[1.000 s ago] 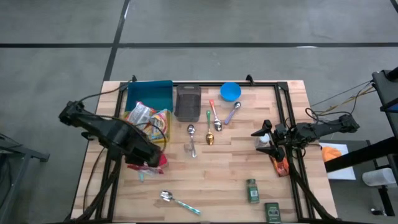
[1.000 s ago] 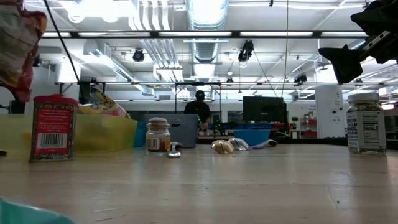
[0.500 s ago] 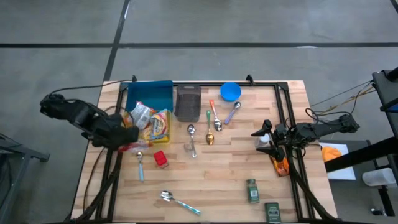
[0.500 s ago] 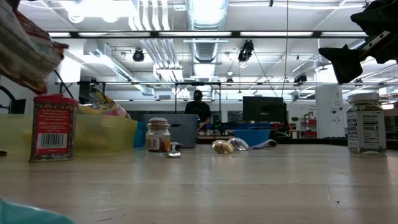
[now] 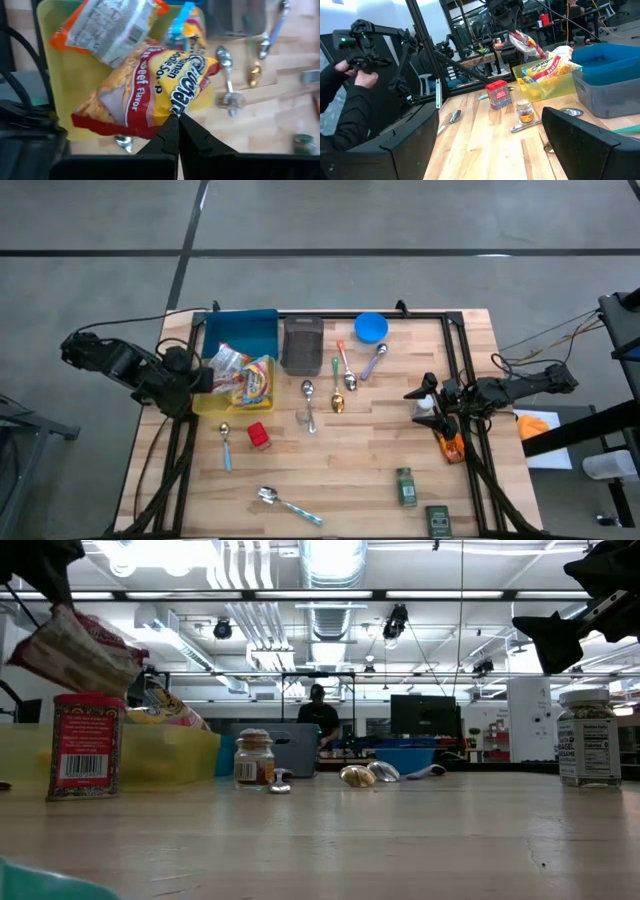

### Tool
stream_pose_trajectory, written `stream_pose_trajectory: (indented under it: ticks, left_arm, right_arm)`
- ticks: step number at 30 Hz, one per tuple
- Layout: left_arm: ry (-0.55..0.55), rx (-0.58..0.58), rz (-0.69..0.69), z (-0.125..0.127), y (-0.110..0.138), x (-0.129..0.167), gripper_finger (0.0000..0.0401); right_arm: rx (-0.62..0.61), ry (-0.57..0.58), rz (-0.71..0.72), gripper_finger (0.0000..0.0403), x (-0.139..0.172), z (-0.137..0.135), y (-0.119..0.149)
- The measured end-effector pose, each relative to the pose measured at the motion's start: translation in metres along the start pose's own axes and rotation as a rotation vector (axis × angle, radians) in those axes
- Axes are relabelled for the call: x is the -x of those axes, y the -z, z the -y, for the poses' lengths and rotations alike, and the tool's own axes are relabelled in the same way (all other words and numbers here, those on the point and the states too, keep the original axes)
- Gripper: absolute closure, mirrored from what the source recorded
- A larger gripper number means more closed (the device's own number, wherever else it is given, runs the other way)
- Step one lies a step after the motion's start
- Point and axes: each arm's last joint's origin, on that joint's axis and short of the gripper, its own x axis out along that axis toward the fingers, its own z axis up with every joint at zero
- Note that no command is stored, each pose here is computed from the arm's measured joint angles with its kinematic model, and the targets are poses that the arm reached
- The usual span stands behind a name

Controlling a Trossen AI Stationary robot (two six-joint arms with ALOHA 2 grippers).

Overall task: Pick & Place Food Item
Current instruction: Put the red noodle pack into the yellow bin

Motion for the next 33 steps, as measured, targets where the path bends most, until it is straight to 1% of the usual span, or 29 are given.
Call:
stream_pose_trajectory:
  ticks: [9,14,17,21,28,30,33]
  left_arm:
    - [-0.158,-0.074,0.055,-0.016,0.015,-0.042,0.0401]
    - [-0.199,-0.110,0.133,-0.024,0.023,-0.069,0.0401]
    - [-0.214,-0.118,0.161,-0.018,0.025,-0.071,0.0401]
    - [-0.206,-0.133,0.214,-0.010,0.026,-0.072,0.0401]
    - [-0.207,-0.132,0.208,-0.006,0.029,-0.075,0.0396]
    - [-0.200,-0.126,0.201,-0.005,0.029,-0.075,0.0382]
    - [-0.192,-0.124,0.198,-0.005,0.030,-0.075,0.0342]
  right_arm:
    - [0.000,0.000,0.000,0.0052,0.000,0.000,0.000]
    - [0.000,0.000,0.000,0.0052,0.000,0.000,0.000]
    - [0.000,-0.001,0.000,0.0052,0.000,0.000,0.000]
    - [0.000,-0.001,0.001,0.0052,0.000,0.000,0.000]
    - [0.000,0.000,0.001,0.0052,0.000,0.000,0.000]
    - [0.000,0.000,0.001,0.0052,0.000,0.000,0.000]
    - [0.000,0.000,0.001,0.0052,0.000,0.000,0.000]
